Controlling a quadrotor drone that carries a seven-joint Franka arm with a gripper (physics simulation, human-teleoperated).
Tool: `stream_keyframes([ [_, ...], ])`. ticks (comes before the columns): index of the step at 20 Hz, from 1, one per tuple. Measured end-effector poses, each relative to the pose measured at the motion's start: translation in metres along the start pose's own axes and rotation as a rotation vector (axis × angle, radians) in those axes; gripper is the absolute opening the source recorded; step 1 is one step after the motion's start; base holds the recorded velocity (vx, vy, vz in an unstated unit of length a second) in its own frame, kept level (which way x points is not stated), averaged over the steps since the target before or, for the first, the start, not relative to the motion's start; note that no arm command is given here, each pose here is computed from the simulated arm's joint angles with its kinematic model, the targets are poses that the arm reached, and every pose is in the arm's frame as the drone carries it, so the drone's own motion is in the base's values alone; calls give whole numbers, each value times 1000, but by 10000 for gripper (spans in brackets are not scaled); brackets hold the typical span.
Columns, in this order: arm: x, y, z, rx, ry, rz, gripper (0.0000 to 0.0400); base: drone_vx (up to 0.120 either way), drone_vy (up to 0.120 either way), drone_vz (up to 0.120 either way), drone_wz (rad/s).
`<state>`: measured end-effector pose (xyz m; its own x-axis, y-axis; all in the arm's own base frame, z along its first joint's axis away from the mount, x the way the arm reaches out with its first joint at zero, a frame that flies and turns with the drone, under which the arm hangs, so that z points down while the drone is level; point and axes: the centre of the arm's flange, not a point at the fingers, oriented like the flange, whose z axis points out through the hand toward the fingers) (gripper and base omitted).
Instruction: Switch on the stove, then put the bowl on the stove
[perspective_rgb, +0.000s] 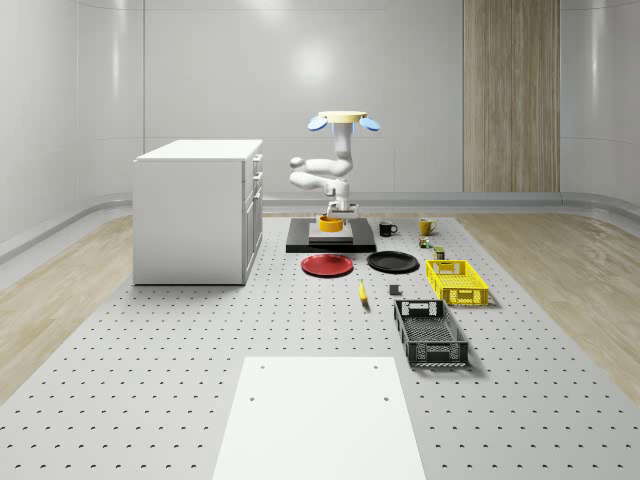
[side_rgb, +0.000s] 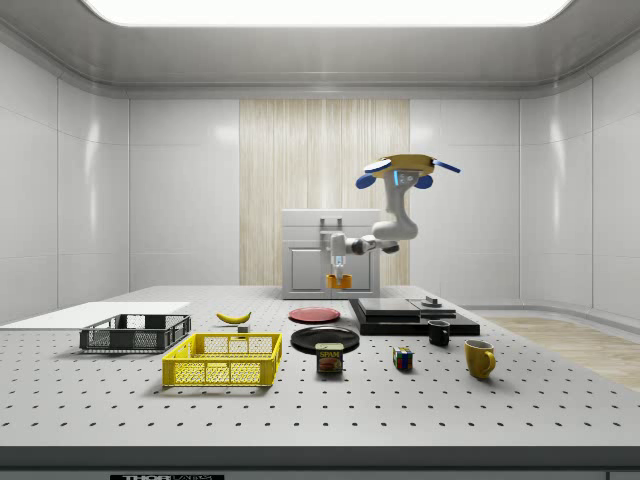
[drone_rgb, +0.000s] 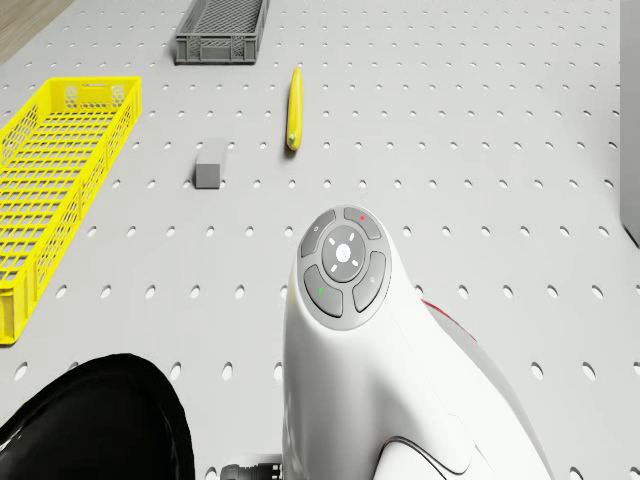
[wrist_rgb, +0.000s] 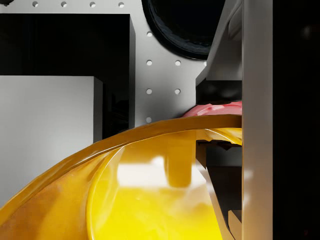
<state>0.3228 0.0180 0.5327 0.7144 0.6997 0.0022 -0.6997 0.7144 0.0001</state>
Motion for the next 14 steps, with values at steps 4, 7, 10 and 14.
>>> stream_keyframes([
  [4,0,0,0,0,0,0,102,-120,0,0,0],
  [7,0,0,0,0,0,0,102,-120,0,0,0],
  [10,0,0,0,0,0,0,102,-120,0,0,0],
  [14,0,0,0,0,0,0,102,-120,0,0,0],
])
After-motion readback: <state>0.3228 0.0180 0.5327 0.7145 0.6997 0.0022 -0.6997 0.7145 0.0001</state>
